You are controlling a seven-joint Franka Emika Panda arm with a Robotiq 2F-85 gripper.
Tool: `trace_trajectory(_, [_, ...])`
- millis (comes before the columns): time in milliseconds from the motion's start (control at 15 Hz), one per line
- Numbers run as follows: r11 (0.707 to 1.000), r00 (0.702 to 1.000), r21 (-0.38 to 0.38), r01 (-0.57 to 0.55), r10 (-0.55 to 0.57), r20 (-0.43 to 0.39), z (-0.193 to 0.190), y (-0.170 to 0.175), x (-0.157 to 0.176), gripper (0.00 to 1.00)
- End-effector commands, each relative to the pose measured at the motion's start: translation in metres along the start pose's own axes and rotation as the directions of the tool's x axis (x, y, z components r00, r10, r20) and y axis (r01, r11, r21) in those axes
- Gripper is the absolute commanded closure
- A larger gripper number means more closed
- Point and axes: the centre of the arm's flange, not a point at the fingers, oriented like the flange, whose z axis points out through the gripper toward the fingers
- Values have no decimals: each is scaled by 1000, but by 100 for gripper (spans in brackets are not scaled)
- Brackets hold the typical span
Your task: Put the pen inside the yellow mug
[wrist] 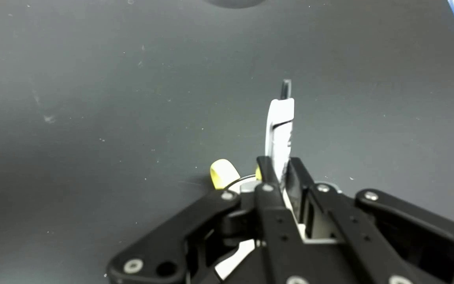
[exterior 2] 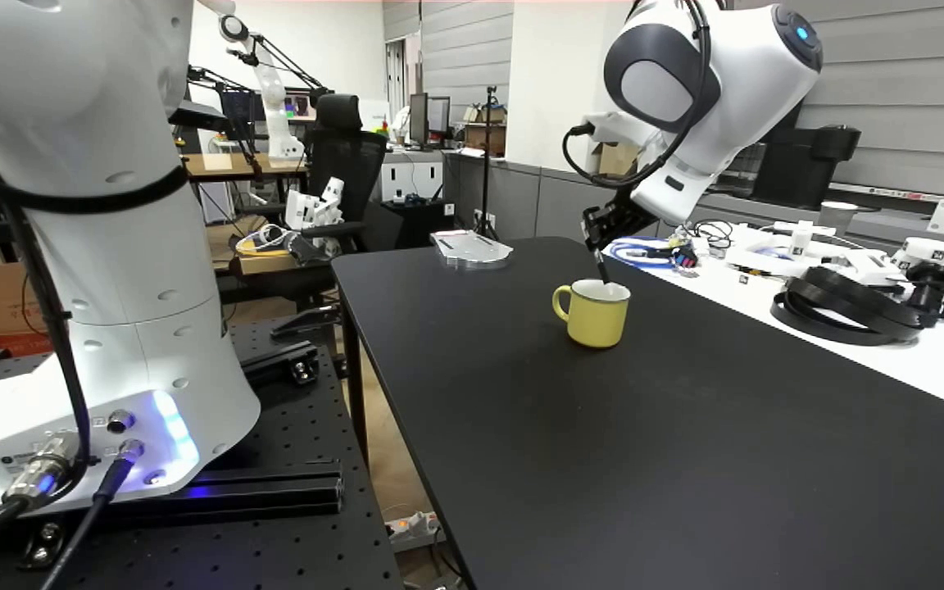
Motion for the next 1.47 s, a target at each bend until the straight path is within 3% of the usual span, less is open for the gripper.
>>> trace_trajectory(0, [1000, 1000, 17, -5, 5, -1, -7, -6, 7, 57])
trace_trajectory(533, [994, 995, 42, 103, -102, -10, -27, -7, -55, 2])
trace_trajectory(867, [976, 977, 39, 213, -213, -21, -35, 21, -116, 0])
trace_trajectory(933, [982, 983, 41, 183, -183, 1, -29, -4, -91, 0])
trace_trajectory(1133, [975, 976, 37, 219, -219, -9, -30, 10, -113, 0])
trace_trajectory(1400, [976, 977, 35, 213, -213, -10, -29, 14, -110, 0])
